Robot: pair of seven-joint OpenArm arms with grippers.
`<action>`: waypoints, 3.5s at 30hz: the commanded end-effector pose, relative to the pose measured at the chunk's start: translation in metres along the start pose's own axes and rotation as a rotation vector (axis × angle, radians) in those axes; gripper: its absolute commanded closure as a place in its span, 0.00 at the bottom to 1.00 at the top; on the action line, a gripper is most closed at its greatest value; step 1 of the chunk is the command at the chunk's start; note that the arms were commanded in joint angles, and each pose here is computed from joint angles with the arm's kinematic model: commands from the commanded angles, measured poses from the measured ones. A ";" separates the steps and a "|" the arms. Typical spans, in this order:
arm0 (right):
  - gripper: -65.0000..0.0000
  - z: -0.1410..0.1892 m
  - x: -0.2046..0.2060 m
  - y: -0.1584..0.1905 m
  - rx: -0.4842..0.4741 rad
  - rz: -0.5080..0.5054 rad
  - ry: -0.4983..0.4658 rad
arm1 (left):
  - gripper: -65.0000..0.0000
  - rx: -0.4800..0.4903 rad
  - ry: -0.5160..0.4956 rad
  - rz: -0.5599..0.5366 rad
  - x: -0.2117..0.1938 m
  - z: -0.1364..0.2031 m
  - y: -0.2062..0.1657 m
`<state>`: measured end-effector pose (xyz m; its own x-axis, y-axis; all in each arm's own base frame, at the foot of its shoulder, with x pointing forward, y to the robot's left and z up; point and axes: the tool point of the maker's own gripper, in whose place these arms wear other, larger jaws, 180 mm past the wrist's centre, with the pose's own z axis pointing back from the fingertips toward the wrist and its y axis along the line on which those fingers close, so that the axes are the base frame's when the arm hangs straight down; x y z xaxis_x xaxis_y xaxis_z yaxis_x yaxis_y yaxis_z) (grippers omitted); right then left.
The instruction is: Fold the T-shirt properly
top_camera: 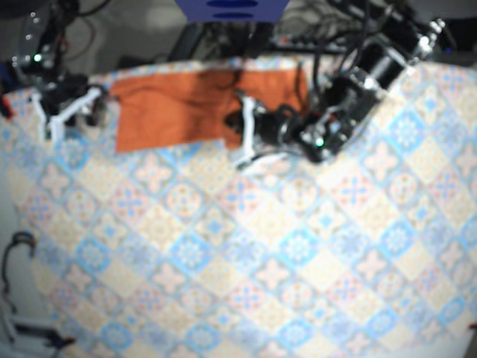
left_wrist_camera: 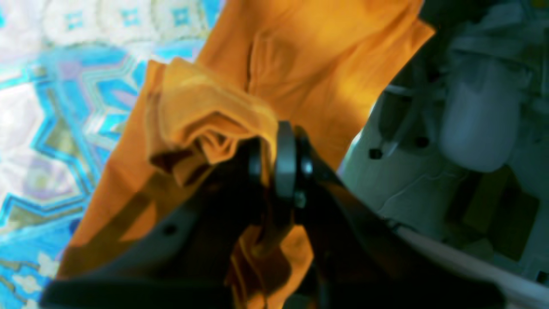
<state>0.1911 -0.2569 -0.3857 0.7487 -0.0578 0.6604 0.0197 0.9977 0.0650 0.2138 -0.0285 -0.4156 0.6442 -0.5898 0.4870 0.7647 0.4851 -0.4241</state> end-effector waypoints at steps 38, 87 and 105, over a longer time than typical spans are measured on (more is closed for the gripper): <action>0.54 -0.004 -0.006 0.008 -0.029 0.050 0.017 | 0.65 -0.009 -0.060 0.041 0.014 -0.007 0.008; 0.54 -0.010 -0.008 0.032 0.025 0.043 -0.003 | 0.58 -0.142 -0.252 0.064 0.075 -0.033 -0.043; 0.54 -0.017 -0.006 0.041 0.105 0.010 -0.009 | 0.58 0.169 -0.336 0.272 0.000 0.096 0.092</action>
<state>0.1898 -0.2120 -0.4102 0.7741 -0.0543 0.6307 -0.0462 0.9888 0.1419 0.2738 0.0800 -0.3963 0.7948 -0.2171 0.5667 0.5224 0.7199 -0.4570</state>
